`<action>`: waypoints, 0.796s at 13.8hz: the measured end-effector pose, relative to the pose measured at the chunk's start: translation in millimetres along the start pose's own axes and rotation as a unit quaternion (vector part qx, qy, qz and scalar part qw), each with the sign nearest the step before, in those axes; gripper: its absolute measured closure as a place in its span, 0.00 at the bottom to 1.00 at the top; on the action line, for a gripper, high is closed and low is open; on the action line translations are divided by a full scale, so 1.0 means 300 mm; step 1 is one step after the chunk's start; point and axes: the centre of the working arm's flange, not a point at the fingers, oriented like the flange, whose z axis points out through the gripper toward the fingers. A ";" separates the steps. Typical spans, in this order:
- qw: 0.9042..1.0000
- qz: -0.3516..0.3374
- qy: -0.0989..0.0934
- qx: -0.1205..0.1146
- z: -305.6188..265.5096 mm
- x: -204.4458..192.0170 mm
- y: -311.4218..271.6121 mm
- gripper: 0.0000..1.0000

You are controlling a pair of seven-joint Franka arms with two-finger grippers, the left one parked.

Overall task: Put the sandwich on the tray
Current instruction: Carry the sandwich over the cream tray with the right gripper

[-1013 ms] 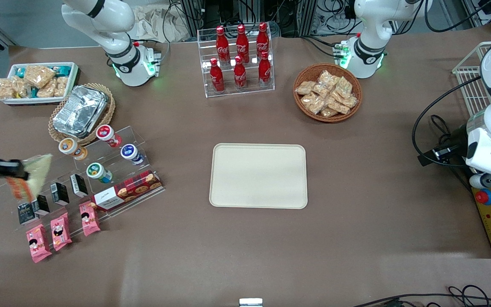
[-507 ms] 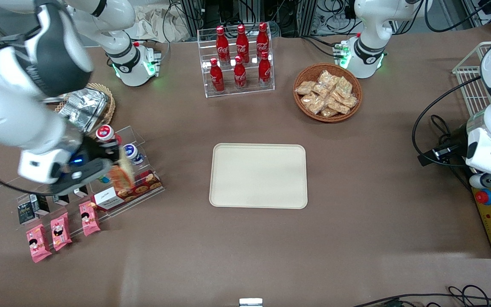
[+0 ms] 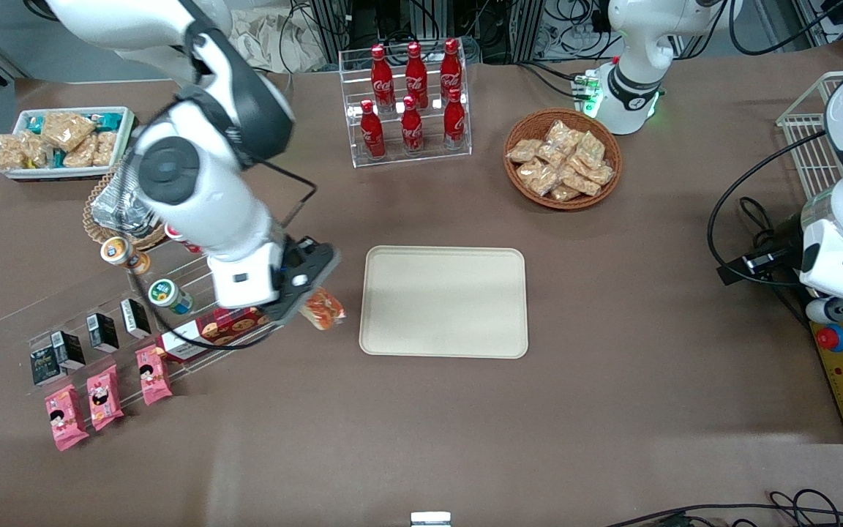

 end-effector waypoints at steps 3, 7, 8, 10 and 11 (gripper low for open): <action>0.994 -0.105 -0.003 -0.041 0.123 0.146 -0.187 0.82; 0.981 -0.177 -0.003 -0.079 0.244 0.249 -0.344 0.82; 0.978 -0.191 -0.001 -0.087 0.264 0.264 -0.367 0.82; 0.971 -0.216 -0.002 -0.101 0.317 0.290 -0.407 0.82; 0.969 -0.225 -0.002 -0.105 0.352 0.300 -0.422 0.82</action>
